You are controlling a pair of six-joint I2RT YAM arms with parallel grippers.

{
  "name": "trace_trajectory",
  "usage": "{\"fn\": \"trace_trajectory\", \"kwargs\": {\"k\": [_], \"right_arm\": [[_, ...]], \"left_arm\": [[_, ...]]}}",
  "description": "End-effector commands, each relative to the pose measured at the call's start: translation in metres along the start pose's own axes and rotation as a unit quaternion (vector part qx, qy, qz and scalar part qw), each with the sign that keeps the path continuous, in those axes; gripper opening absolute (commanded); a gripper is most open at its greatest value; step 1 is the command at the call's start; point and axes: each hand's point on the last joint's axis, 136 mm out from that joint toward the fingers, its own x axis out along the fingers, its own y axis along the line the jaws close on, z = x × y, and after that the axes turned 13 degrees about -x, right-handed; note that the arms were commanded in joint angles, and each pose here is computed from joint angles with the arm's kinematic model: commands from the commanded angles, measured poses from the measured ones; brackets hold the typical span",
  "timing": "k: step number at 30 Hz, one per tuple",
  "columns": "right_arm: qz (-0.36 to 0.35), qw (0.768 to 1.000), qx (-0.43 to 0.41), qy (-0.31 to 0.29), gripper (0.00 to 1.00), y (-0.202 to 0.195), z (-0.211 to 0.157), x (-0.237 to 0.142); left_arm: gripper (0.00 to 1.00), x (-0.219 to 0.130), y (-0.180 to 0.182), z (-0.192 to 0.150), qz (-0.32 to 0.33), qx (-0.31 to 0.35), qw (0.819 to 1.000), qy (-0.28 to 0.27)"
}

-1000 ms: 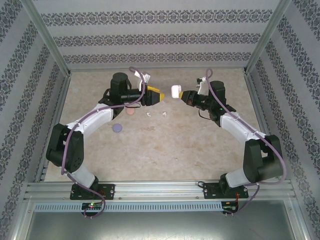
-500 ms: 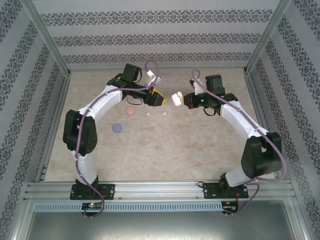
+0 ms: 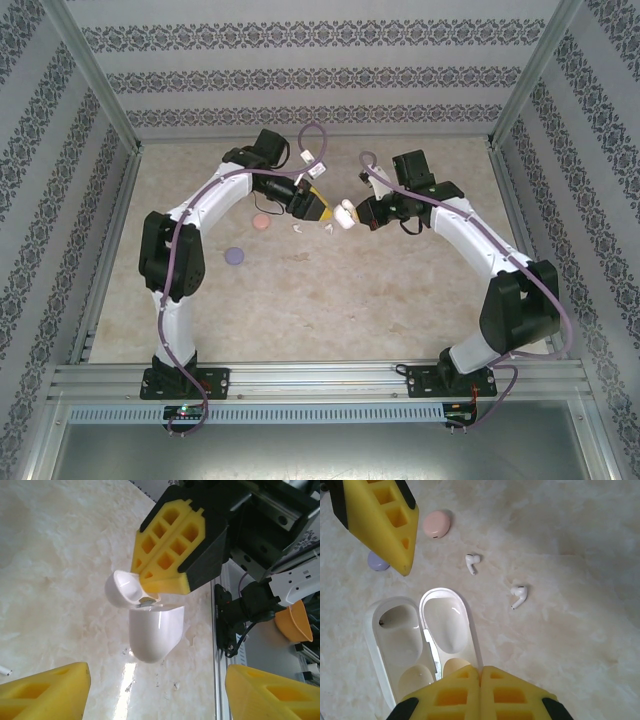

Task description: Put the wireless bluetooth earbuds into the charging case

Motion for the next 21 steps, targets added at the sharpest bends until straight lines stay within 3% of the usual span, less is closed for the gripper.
{"fn": "trace_trajectory", "kwargs": {"k": [1, 10, 21], "right_arm": [[0.018, 1.000, -0.019, -0.008, 0.00, 0.010, 0.012, 0.001], [0.032, 0.999, -0.029, -0.013, 0.00, 0.021, 0.023, 0.006], [0.038, 0.999, -0.029, -0.013, 0.00, 0.024, 0.025, 0.009]], "left_arm": [[0.70, 0.010, -0.009, -0.005, -0.028, 0.005, 0.999, 0.020], [0.69, 0.020, -0.009, -0.008, -0.036, 0.005, 0.999, 0.032], [0.55, 0.021, -0.013, -0.007, -0.051, 0.006, 0.998, 0.033]]}}
